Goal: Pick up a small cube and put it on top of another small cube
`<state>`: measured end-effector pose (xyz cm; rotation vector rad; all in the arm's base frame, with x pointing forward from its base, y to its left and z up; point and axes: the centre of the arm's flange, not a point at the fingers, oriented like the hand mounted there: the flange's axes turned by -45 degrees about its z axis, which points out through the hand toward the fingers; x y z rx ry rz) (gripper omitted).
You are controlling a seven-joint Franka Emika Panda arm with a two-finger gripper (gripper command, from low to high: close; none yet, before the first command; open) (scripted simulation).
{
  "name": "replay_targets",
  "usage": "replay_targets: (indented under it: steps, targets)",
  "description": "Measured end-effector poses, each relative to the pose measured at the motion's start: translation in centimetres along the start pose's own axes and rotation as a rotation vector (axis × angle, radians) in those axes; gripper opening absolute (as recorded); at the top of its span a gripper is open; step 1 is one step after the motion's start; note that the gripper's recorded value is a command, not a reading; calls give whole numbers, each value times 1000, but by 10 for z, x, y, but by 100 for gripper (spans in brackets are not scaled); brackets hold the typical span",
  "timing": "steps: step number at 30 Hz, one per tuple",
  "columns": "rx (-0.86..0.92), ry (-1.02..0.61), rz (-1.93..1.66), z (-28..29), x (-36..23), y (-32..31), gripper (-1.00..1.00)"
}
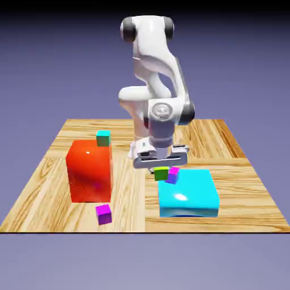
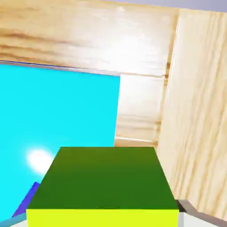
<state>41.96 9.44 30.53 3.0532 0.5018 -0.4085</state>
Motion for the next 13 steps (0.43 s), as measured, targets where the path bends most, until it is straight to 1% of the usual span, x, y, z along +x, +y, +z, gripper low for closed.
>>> replay_targets:
  steps: [4,5,9,10,12,13]
  targets:
    - [-95,-15,-273,-18,-34,-55,-100]
    - [-95,-15,-273,-18,-34,-55,-100]
    - [-96,-15,-273,40,-29,-50,-100]
    - [-95,-15,-273,51,-29,-49,100]
    - [-98,-15,-273,51,-29,-49,100]
    - [-99,-15,-273,37,-29,-50,100]
